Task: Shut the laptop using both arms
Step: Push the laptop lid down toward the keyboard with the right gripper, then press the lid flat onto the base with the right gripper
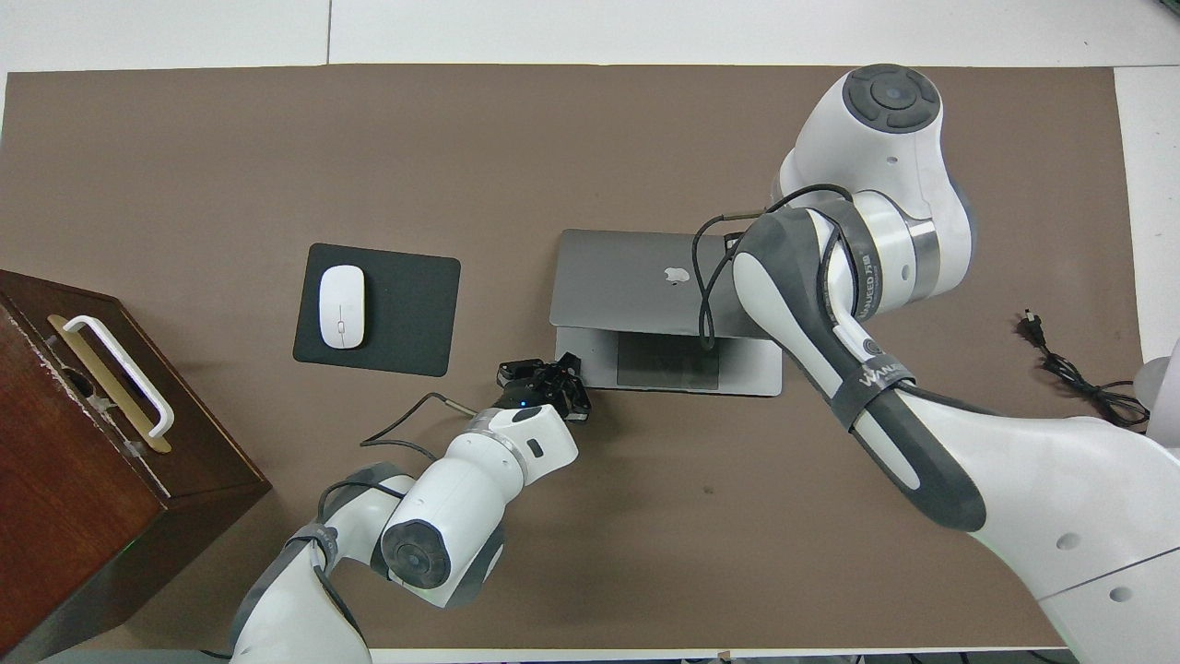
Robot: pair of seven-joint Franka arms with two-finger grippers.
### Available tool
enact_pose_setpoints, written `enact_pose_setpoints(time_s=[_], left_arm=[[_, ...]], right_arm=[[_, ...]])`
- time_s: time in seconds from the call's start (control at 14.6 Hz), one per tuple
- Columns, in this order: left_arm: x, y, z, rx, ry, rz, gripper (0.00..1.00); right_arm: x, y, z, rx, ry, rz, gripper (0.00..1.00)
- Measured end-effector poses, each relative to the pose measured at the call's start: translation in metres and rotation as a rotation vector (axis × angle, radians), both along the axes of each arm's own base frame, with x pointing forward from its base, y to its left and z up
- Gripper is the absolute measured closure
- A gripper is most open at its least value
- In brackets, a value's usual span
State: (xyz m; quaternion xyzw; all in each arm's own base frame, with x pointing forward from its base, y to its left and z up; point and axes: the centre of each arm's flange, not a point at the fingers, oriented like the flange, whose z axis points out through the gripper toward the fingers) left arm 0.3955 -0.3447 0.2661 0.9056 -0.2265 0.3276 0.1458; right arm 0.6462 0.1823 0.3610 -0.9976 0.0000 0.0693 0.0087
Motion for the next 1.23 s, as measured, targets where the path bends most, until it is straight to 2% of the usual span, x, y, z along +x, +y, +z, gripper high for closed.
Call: enact_pose_setpoints(time_s=[0.75,1.23], left_arm=[[0.000,0.000,0.000,0.000,-0.001,0.000,0.99],[0.000,0.000,0.000,0.000,-0.001,0.000,0.99]], right_arm=[[0.001,0.002,-0.041,0.008,-0.021,-0.003,0.99],[0.000,0.002,-0.044,0.008,-0.021,-0.002,0.99]])
